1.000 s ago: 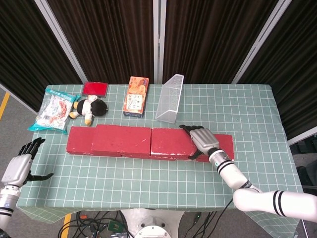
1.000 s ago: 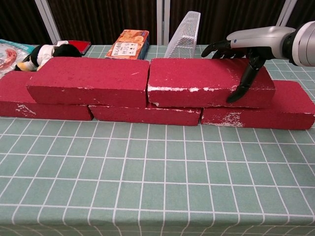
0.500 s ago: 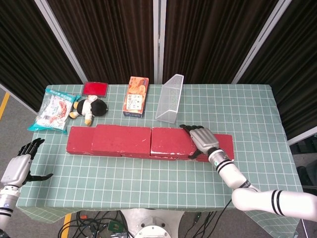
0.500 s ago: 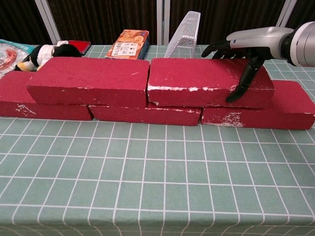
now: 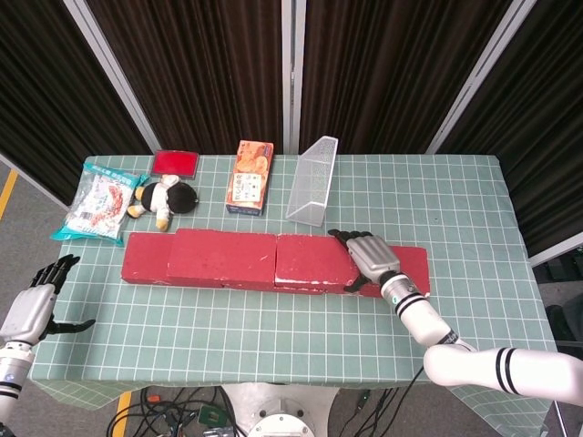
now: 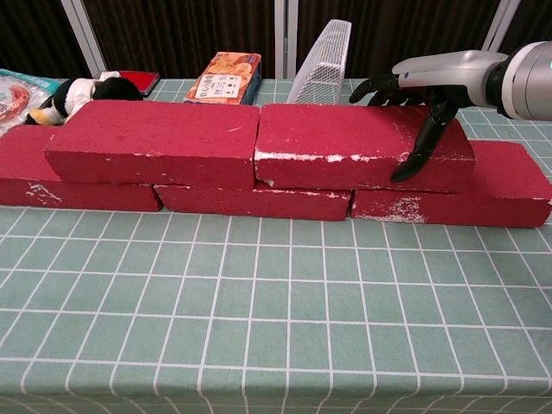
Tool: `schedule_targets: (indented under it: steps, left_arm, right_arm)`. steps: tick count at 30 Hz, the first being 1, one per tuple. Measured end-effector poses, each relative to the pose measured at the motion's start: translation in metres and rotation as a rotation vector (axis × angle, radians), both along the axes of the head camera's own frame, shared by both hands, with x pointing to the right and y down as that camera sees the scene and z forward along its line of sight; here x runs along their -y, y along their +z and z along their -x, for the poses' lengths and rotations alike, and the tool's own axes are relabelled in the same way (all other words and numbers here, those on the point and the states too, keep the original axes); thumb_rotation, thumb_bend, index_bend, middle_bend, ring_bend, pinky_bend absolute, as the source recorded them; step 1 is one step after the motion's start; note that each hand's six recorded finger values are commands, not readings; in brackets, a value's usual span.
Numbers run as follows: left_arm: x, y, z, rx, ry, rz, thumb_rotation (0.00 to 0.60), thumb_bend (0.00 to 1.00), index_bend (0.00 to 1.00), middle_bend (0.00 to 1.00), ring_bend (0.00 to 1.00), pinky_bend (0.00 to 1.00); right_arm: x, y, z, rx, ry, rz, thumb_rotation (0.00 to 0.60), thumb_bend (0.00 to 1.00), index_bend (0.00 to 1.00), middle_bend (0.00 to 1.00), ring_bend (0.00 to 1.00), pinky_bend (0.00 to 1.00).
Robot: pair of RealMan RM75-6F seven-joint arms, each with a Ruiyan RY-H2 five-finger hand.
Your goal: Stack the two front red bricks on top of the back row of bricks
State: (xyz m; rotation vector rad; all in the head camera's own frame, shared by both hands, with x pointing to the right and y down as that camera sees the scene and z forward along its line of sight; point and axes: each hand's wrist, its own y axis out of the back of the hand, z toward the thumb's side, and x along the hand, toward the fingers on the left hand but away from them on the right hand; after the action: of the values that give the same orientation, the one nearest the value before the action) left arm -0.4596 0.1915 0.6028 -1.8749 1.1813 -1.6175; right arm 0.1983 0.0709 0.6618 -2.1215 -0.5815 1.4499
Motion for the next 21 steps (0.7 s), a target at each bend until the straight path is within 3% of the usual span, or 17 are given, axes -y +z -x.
schedule_targets:
  steps: [21]
  left_arm:
    - [-0.0011,0.0019,0.0020,0.000,-0.007,0.007,0.600,0.02,0.00,0.00,0.00,0.00]
  right_arm:
    - [-0.0032,0.0017,0.0007,-0.007,0.002,-0.002,0.600,0.06,0.09,0.20,0.16,0.26]
